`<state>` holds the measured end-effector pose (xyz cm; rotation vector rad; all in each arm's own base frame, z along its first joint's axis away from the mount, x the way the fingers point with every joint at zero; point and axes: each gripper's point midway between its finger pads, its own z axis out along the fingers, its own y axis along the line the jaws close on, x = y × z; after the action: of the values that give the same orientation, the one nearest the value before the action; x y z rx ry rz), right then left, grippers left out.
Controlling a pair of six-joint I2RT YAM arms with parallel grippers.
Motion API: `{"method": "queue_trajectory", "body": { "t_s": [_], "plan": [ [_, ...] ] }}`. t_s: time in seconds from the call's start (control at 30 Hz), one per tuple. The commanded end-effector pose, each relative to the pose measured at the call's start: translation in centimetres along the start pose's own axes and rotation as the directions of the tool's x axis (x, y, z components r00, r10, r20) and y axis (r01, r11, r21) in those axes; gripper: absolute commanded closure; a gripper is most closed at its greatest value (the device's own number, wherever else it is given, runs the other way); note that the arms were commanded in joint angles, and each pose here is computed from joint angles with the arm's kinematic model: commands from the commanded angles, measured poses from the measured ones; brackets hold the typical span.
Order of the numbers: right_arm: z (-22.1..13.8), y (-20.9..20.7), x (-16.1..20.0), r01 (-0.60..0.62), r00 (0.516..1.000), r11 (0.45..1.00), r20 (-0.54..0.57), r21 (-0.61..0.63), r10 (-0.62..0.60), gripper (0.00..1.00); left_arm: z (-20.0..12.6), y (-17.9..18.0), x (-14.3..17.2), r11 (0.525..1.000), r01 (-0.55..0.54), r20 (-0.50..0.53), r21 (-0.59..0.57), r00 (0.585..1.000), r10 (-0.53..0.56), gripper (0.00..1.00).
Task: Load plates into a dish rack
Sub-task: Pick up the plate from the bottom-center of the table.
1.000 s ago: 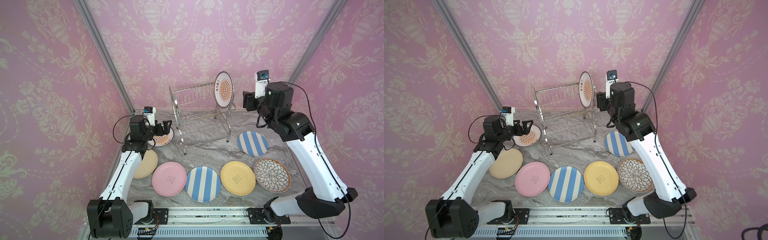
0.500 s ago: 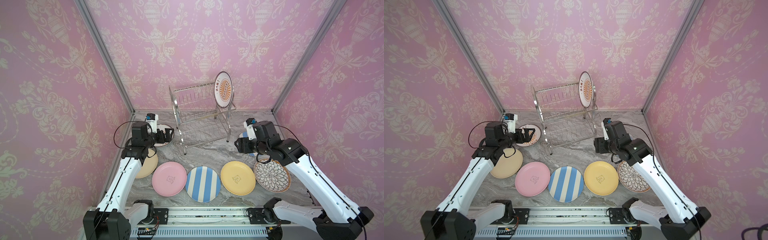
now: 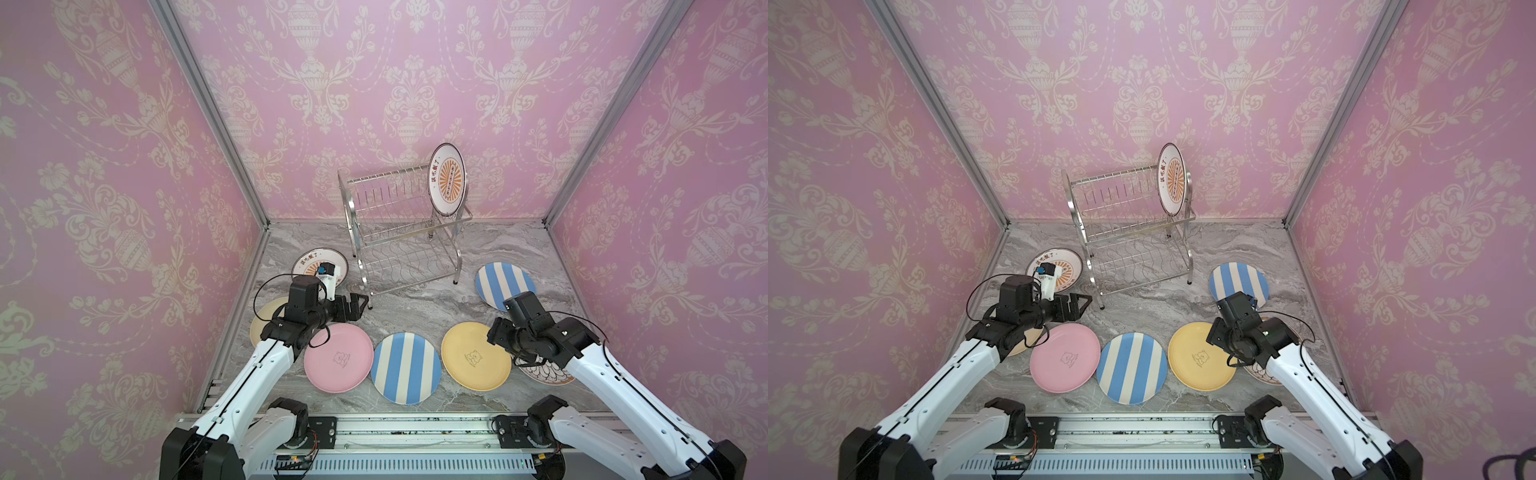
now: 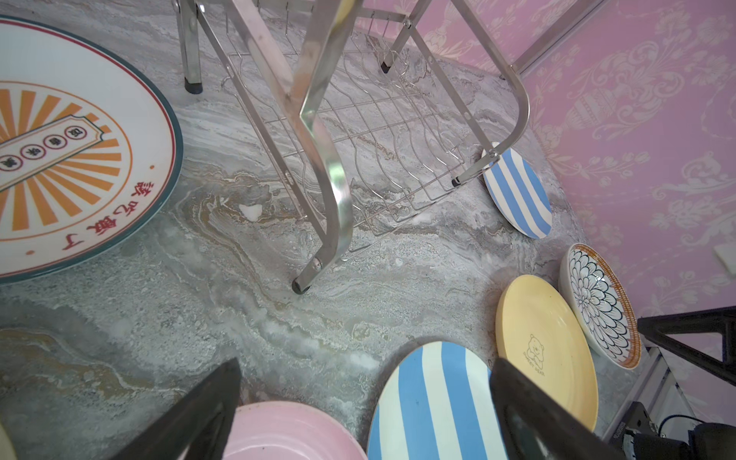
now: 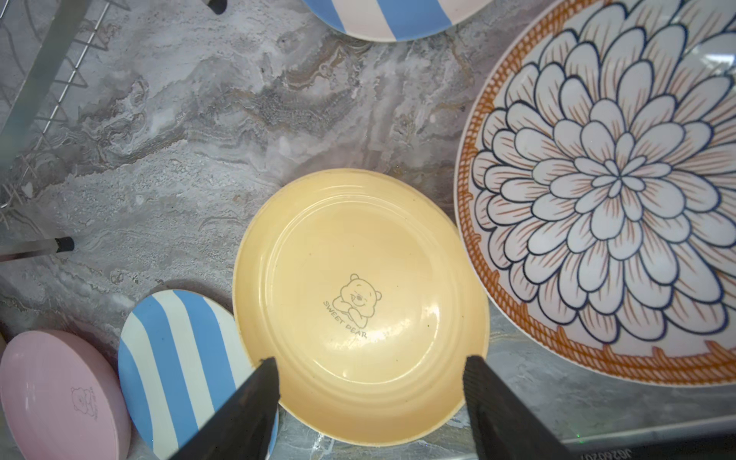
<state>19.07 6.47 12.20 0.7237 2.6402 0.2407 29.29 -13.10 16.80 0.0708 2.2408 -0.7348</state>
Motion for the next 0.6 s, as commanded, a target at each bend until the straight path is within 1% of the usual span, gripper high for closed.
{"method": "queue_trajectory", "body": {
  "t_s": [0.0, 0.1, 0.17, 0.27, 0.4, 0.57],
  "plan": [
    [1.3, -2.3, 0.9, -0.184, 0.983, 0.982, 0.013, 0.039, 0.184, 0.25, 0.1, -0.6, 0.4, 0.999, 0.026, 0.023, 0.038, 0.999, -0.027, 0.01],
    [2.3, -3.6, 1.9, -0.215, 0.976, 0.973, -0.012, 0.081, 0.216, 0.25, 0.3, -0.9, 0.9, 0.998, 0.013, 0.023, 0.063, 1.000, -0.014, 0.01],
    [2.6, -4.0, 2.3, -0.217, 0.975, 0.971, -0.030, 0.101, 0.221, 0.25, 0.4, -1.4, 1.2, 0.997, -0.021, 0.014, 0.079, 1.000, 0.020, 0.01],
    [2.9, -3.8, 2.8, -0.212, 0.974, 0.972, -0.063, 0.104, 0.219, 0.26, 0.8, -1.5, 1.2, 0.996, -0.024, 0.010, 0.084, 1.000, 0.023, 0.01],
    [3.2, -3.7, 3.6, -0.197, 0.971, 0.974, -0.113, 0.116, 0.210, 0.27, 1.7, -1.3, 2.0, 0.996, -0.025, -0.029, 0.081, 0.999, 0.027, 0.01],
    [3.2, -4.7, 4.0, -0.194, 0.971, 0.970, -0.112, 0.150, 0.212, 0.26, 2.0, -1.8, 2.1, 0.994, -0.037, -0.027, 0.102, 0.999, 0.040, 0.01]
  ]
}}
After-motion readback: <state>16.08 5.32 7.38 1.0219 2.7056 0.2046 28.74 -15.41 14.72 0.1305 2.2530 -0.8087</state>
